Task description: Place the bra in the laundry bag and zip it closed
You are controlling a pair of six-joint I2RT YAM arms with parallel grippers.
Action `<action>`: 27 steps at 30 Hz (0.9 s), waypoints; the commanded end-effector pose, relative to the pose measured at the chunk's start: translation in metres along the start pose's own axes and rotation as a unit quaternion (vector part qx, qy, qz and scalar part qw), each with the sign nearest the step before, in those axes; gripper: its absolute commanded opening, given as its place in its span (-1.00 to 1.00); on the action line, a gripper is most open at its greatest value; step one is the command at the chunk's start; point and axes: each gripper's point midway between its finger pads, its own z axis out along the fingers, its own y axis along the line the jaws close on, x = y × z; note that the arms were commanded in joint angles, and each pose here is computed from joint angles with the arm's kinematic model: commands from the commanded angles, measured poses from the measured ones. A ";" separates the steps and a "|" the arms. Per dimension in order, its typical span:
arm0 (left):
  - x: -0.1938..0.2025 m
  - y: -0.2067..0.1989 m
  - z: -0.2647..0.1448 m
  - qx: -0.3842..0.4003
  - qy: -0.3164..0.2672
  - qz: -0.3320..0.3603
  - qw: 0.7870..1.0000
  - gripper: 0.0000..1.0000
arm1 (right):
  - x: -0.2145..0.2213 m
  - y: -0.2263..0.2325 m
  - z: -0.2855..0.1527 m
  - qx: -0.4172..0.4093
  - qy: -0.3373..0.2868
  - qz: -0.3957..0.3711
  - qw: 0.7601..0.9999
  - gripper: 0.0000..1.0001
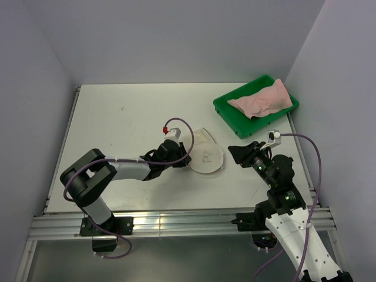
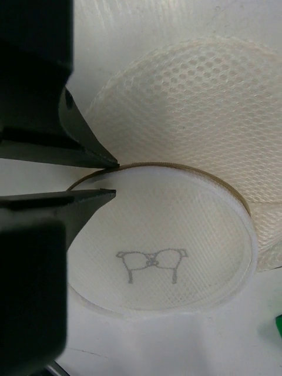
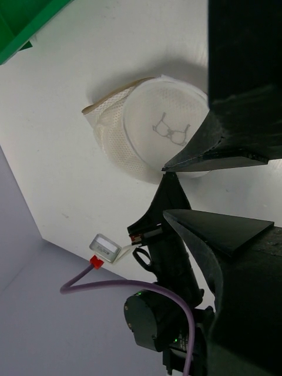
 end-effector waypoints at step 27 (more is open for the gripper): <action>-0.196 -0.214 -0.212 0.275 -0.154 0.124 0.941 -1.00 | -0.056 0.067 -0.013 -0.110 -0.066 -0.015 0.992 0.55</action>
